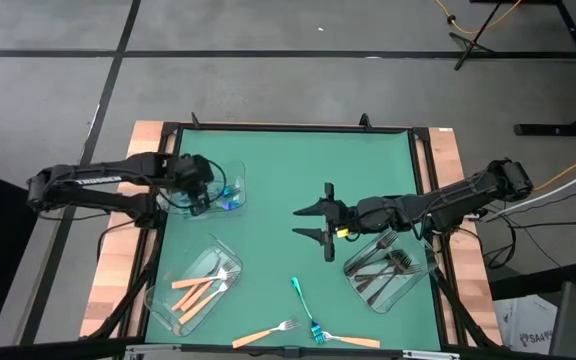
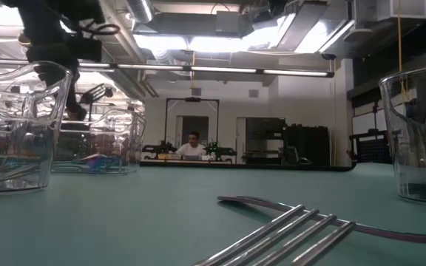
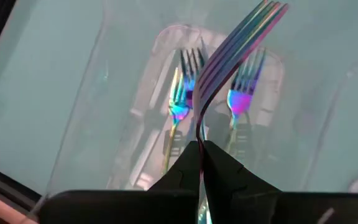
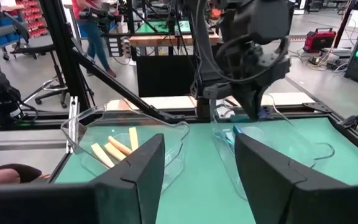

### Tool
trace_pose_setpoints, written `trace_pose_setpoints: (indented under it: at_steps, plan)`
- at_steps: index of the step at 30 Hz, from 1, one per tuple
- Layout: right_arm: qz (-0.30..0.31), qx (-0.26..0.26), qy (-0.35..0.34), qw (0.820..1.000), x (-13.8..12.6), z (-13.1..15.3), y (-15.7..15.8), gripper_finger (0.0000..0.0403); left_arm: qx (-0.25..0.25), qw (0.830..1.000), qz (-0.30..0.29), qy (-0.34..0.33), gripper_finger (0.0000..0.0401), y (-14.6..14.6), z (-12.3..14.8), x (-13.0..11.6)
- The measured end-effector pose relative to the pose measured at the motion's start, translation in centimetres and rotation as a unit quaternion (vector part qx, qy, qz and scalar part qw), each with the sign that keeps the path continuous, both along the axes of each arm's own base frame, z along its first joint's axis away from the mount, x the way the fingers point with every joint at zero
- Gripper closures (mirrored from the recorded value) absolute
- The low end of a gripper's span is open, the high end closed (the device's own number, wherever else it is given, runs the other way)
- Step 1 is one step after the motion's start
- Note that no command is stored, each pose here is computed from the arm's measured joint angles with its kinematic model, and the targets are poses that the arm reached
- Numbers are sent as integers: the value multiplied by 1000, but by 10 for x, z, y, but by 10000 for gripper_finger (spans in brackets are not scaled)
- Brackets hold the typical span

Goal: Sort silverware by color (type)
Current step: Put the right blue fork into the top transparent bin

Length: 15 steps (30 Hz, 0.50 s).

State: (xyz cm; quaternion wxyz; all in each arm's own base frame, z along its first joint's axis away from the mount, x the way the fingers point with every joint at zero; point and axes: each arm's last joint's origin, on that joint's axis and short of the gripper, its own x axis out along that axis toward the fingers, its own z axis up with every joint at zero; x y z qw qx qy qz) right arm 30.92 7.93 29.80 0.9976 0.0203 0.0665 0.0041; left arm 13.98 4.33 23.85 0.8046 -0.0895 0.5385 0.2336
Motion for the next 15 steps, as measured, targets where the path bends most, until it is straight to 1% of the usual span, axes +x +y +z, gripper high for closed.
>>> trace_pose_setpoints:
  at_steps: [9,15]
  plan:
    - [0,-4,15,1000,0,-3,0,216,-20,997,21,73,397,13,-20,16]
    - [0,-5,16,1000,0,-3,0,216,-53,990,19,128,398,20,-40,28]
